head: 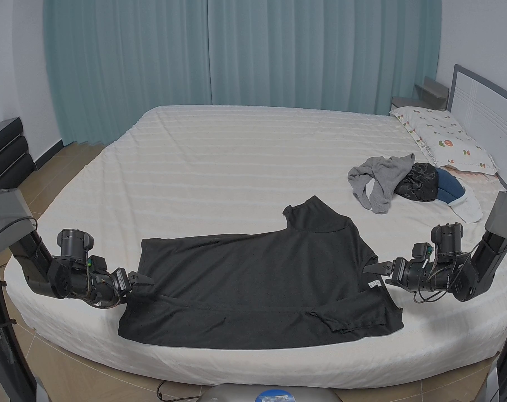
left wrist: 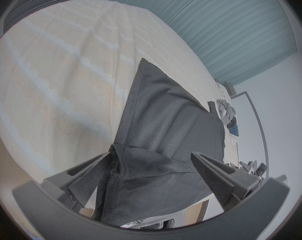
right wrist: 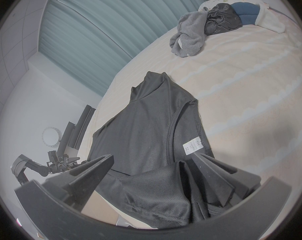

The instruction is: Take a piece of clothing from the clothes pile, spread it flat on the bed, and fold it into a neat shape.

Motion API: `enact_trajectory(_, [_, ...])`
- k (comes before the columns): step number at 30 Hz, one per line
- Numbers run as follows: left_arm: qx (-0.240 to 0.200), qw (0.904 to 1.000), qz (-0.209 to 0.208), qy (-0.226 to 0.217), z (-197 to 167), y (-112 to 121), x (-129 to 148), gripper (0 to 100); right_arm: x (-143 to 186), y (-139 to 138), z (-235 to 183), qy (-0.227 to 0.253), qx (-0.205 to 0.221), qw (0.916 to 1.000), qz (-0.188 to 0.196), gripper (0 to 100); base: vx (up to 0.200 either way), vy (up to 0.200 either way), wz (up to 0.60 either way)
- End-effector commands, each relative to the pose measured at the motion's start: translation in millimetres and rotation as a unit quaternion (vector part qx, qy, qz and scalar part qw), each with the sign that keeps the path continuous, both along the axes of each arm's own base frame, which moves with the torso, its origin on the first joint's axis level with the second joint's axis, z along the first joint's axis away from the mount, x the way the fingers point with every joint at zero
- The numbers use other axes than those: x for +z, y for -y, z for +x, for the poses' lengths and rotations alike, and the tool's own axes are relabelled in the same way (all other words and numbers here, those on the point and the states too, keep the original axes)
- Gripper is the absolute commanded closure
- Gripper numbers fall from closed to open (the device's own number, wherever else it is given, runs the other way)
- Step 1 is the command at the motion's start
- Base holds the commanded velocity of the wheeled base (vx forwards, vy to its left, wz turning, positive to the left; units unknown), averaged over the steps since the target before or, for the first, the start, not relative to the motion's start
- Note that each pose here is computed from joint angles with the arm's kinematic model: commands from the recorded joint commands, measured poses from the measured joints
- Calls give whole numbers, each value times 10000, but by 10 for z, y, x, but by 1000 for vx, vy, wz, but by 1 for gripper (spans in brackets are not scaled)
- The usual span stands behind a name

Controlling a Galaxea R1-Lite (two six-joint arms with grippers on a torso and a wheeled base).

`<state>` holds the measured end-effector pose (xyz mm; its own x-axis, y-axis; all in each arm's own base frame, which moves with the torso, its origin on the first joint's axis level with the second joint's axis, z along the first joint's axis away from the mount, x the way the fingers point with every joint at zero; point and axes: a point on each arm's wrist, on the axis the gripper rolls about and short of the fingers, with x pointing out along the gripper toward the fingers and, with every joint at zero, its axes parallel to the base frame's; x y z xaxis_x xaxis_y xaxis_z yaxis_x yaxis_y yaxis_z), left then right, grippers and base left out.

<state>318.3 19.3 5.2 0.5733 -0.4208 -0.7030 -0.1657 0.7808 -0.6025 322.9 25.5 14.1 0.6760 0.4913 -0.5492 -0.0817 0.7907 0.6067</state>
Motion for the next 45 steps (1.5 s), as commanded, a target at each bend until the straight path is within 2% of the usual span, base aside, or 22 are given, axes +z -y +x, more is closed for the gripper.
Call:
enact_trajectory(1, [55,10000,-37,-38,17,-1,-16,100,-10,-2,-3,-20,3,10000,0,0,0,0,0])
enact_trajectory(10, [169,9995,-100,-234,-120,-21,-25,100,19,13,-4,26,-20,10000,3,0,0,0,0])
enact_trajectory(19, [384,9991,-190,-13,-150,-52,193,100,-8,21,9,13,16,10000,-1,0,0,0,0])
enact_trajectory(23, [519,9986,-79,16,-152,-81,214,100,-28,12,6,-12,221,9997,135,0,0,0,0])
enact_trajectory(45, [541,9985,-62,0,-162,-85,207,100,-337,15,51,-303,436,9986,47,0,0,0,0])
